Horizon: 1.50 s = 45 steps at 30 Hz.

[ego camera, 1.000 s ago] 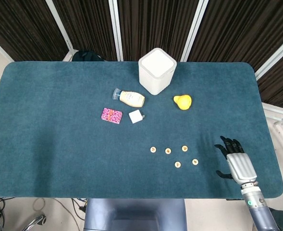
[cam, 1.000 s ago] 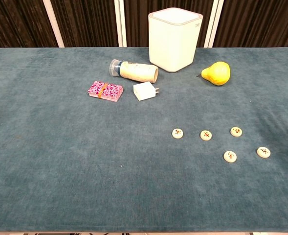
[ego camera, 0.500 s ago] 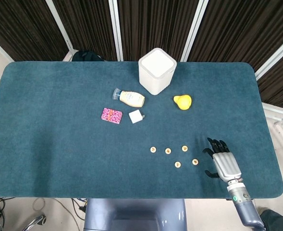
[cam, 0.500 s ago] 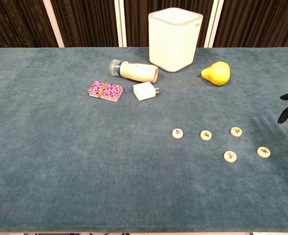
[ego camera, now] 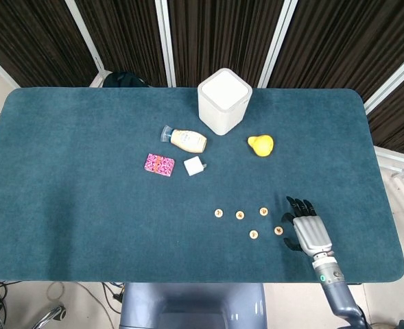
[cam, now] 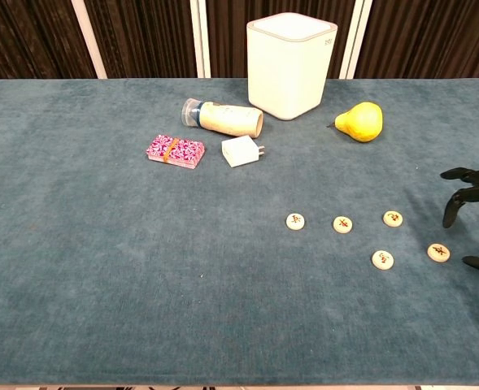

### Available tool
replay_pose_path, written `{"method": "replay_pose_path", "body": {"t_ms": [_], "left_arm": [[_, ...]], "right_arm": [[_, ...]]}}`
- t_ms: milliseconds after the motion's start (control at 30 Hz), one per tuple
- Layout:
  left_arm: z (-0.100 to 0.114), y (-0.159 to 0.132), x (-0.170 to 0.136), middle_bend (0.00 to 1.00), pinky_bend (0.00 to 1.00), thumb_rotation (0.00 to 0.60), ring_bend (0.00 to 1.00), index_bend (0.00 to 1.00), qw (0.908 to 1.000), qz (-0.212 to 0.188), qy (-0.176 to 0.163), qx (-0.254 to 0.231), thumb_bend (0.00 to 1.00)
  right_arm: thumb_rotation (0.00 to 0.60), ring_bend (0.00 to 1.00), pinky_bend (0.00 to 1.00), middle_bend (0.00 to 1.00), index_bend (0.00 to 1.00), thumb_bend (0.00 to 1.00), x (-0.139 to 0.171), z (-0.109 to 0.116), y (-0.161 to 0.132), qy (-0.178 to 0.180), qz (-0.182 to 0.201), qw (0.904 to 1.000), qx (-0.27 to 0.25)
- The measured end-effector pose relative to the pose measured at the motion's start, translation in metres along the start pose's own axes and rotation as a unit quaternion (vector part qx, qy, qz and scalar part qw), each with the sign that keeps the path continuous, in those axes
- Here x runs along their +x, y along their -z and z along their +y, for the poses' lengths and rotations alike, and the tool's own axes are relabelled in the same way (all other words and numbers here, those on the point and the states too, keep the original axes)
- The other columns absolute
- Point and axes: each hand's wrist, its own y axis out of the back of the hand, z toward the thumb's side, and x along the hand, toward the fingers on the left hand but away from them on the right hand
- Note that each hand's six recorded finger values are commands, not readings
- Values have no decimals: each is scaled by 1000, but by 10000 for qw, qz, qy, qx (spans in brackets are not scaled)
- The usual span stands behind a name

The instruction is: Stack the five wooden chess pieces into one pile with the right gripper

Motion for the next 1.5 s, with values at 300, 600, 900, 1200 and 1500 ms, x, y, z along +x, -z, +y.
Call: {"method": "replay_pose_path", "body": {"t_ms": [300, 600, 900, 1200, 1500], "left_arm": [[0, 1, 1, 0, 88, 600, 0, 48, 10000, 18, -7, 5, 153], [-1, 1, 1, 0, 88, 600, 0, 48, 10000, 18, 2, 10, 152], [0, 2, 1, 0, 88, 600, 0, 49, 10000, 51, -3, 18, 153], [-1, 2, 1, 0, 88, 600, 0, 49, 10000, 49, 1, 24, 153], [0, 2, 1, 0, 88, 600, 0, 50, 10000, 52, 1, 19, 153]], "right_arm": [[600, 0, 0, 0, 444, 362, -8, -9, -3, -48, -55, 9999, 74], [600, 0, 0, 0, 472, 362, -6, -15, 0, -103, -98, 9999, 70], [600, 0, 0, 0, 487, 364, -10, -21, 0, -138, -115, 9998, 60], [600, 0, 0, 0, 497, 369, -14, -23, -2, -159, -110, 9998, 62], [600, 0, 0, 0, 524, 392, -16, -27, -7, -210, -53, 9997, 81]]}}
